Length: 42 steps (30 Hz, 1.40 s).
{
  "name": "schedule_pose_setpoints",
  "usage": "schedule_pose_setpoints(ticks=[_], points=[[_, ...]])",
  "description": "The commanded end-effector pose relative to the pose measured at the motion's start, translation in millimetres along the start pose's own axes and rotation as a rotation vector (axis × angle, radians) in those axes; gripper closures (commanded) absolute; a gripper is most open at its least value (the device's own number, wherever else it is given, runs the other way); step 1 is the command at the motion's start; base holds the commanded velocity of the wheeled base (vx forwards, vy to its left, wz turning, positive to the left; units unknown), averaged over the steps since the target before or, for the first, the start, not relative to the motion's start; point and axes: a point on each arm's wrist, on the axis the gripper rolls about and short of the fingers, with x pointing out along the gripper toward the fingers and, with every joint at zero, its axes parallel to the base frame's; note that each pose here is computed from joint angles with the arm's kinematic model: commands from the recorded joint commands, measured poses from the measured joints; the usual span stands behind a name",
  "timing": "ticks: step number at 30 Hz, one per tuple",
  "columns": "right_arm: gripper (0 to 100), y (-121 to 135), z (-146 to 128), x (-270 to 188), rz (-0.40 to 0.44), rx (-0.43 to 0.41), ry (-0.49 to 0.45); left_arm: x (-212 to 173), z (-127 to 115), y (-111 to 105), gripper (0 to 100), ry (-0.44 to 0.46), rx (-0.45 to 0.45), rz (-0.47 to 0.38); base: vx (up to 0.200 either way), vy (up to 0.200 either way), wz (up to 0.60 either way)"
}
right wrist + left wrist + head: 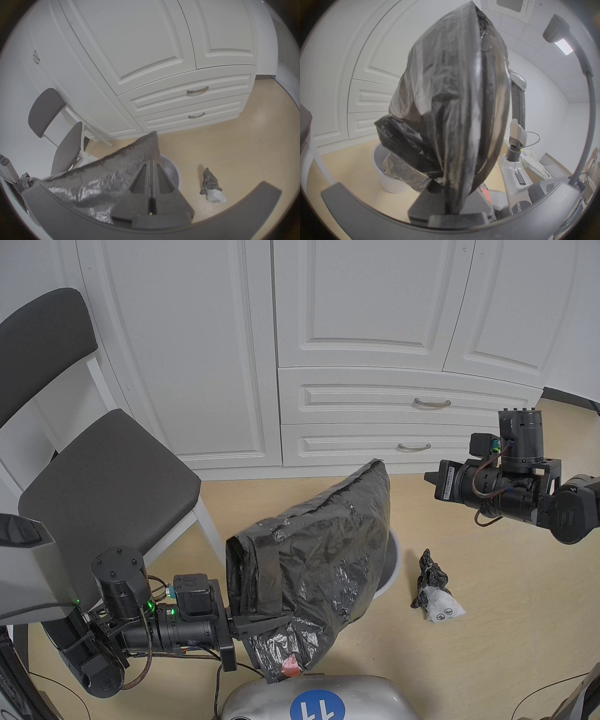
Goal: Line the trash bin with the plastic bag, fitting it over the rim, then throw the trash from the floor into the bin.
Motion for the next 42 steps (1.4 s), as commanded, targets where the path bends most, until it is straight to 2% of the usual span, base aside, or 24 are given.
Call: schedule_pose_setpoints(ticks=[1, 12, 16, 22, 24, 27, 32, 42], points=[[100, -1, -10, 17, -0.008, 0.000, 0.041, -3, -6, -5, 100, 0.024, -0.007, -0.019, 0.000, 0.000, 0.00], [100, -5, -30, 48, -0.024, 0.010, 0.111, -3, -6, -4, 100, 0.025, -0.003, -0.020, 0.000, 0.000, 0.00], [100, 5, -48, 72, -0.004, 0.068, 0.153, -3, -7, -4, 100, 0.029, -0.006, -0.020, 0.000, 0.000, 0.00], [100, 17, -67, 101, 0.045, 0.160, 0.100, -1, -13, -2, 100, 0.043, -0.020, -0.020, 0.000, 0.000, 0.00], [100, 21, -73, 108, 0.080, 0.184, 0.046, -1, -14, -2, 100, 0.048, -0.024, -0.020, 0.000, 0.000, 0.00], [100, 20, -81, 104, 0.088, 0.173, 0.069, 0, -14, -2, 100, 0.048, -0.022, -0.020, 0.000, 0.000, 0.00], [100, 20, -104, 108, 0.057, 0.102, 0.195, 0, -13, -2, 100, 0.045, -0.018, -0.020, 0.000, 0.000, 0.00], [100, 18, -139, 133, 0.051, 0.099, 0.289, 7, -20, 5, 100, 0.057, -0.031, -0.019, 0.000, 0.000, 0.00]])
